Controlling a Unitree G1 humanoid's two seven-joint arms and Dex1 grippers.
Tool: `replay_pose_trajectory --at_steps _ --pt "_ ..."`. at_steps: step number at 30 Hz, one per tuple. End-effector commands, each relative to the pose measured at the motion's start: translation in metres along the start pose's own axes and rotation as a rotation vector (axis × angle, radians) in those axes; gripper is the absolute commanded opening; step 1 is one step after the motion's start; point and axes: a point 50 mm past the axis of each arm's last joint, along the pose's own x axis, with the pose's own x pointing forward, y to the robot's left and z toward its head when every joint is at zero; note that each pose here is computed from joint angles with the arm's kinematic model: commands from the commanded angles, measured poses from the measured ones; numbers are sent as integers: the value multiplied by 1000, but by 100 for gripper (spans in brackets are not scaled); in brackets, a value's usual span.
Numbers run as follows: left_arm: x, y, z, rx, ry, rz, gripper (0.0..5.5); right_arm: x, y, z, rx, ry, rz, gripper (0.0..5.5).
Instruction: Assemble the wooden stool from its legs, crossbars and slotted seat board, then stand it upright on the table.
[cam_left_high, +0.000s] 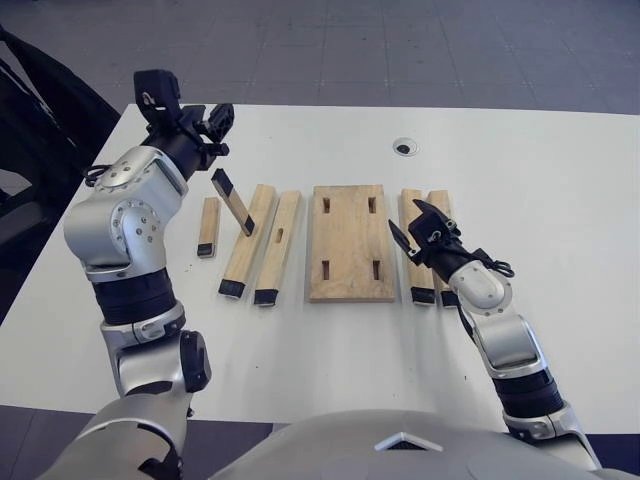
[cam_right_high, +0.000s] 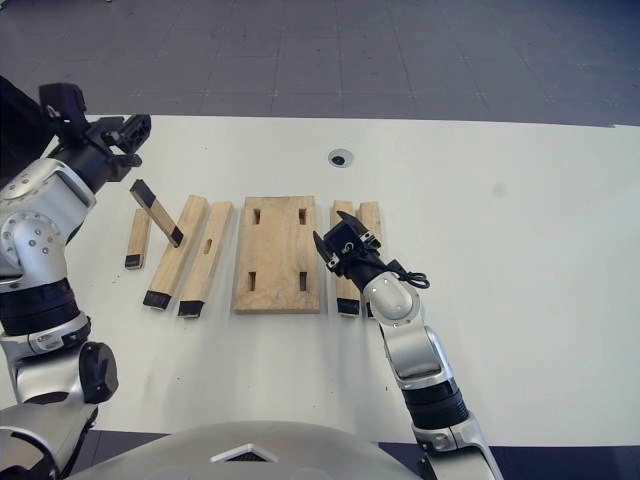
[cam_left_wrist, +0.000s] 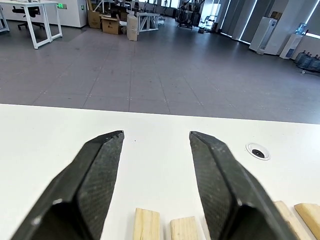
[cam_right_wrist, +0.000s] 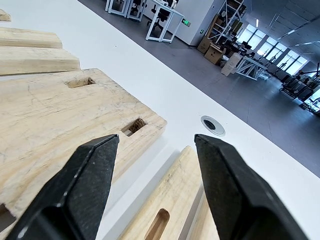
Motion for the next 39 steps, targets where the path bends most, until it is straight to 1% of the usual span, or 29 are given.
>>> replay_pose_trajectory --at_steps 1,3,4,5,9,10,11,12,15,16,18,19,20,21,22,25,26,27,29,30,32,34,36,39 --pt "7 -4 -1 10 10 -15 245 1 1 2 0 0 1 279" --pt "8 -6 1 4 1 -21 245 1 0 2 -1 -1 2 279" --pt "8 -7 11 -1 -34 -24 245 1 1 2 -2 -1 3 279" --pt "7 -8 21 -1 -68 -28 245 0 1 1 -2 -1 3 279" --pt "1 -15 81 21 -254 -50 245 -1 3 1 0 0 6 279" --pt "0 -15 91 27 -281 -52 245 0 3 1 0 -1 7 279" --pt "-1 -15 95 30 -292 -52 245 0 4 2 0 -2 9 279" --pt "1 -13 90 29 -272 -41 245 0 4 2 0 -2 9 279" --pt "11 -3 39 4 -117 -12 245 0 3 2 2 -2 8 279" --pt "17 -1 6 -18 -19 -10 245 0 4 1 3 -1 8 279" --pt "19 0 -79 -70 246 8 245 2 5 2 5 -4 7 279" --pt "14 -3 -111 -68 341 3 245 2 5 2 6 -6 6 279" --pt "10 -6 -126 -64 379 -2 245 3 4 3 7 -7 3 279" --pt "12 -7 -122 -54 358 -9 245 3 4 2 9 -6 -3 279" --pt "19 -4 -104 -36 301 -2 245 2 4 2 12 -4 -7 279" --pt "35 5 -34 13 96 18 245 2 9 1 19 -2 -5 279" --pt "36 5 -10 32 26 15 245 2 9 2 20 -3 -6 279" --pt "35 4 5 44 -16 13 245 2 9 2 21 -4 -7 279" --pt "24 -9 49 73 -162 -28 245 2 7 1 20 -2 -11 279" --pt "14 -19 67 83 -239 -61 245 2 7 1 19 0 -13 279" --pt "-6 -27 89 99 -350 -84 245 2 5 0 17 1 -17 279" --pt "-32 -17 96 124 -427 -22 245 1 3 0 14 3 -21 279" --pt "-51 -4 78 180 -424 26 245 -2 -1 -2 15 12 -41 279" --pt "-68 2 41 241 -383 -2 286 -4 -5 -4 16 24 -57 279"
